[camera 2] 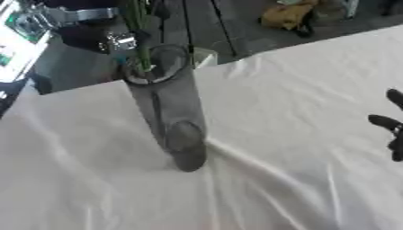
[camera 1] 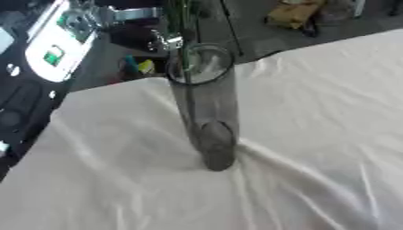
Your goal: Arrange flowers into the vase.
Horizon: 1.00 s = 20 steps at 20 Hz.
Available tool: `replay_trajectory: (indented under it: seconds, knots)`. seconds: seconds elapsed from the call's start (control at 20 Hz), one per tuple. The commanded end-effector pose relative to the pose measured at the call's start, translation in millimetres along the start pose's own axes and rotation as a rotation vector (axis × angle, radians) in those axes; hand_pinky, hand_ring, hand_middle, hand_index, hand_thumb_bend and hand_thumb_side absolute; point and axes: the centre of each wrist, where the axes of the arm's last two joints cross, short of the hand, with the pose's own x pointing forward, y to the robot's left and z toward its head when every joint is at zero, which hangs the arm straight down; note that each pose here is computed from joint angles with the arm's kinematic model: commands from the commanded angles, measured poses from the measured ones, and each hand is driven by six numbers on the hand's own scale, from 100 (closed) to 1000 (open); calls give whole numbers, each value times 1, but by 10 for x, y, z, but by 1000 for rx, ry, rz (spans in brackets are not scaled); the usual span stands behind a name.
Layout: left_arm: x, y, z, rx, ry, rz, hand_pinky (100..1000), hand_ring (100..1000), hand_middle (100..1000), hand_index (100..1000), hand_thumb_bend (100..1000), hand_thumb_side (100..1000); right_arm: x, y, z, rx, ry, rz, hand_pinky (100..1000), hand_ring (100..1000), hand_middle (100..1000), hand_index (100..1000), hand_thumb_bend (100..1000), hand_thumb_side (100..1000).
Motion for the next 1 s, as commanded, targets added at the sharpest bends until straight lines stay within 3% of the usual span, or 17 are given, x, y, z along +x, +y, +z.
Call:
replay_trajectory:
  seconds: [0.05, 0.25, 0.55, 1.0]
  knots:
    - [-16, 186, 167, -182, -82, -198, 1000, 1000, 954, 972, 100, 1000, 60, -8, -49, 14, -21, 10, 825, 1000, 296, 489, 100, 1000]
    - [32, 146, 111, -195, -129, -232, 1000, 1000, 979, 1000, 100, 1000, 60, -1, -55, 15, -21, 7, 826, 1000, 295, 489, 100, 1000]
    - [44, 176, 119, -147, -173, -179, 1000, 1000, 1000, 1000, 100, 1000, 55, 10, -50, 18, -12, 8, 828, 1000, 293, 488, 100, 1000]
    - [88, 257, 192, -21, -227, 60, 1000, 1000, 1000, 1000, 100, 1000, 53, 13, -49, 16, -8, 5, 826, 1000, 293, 488, 100, 1000]
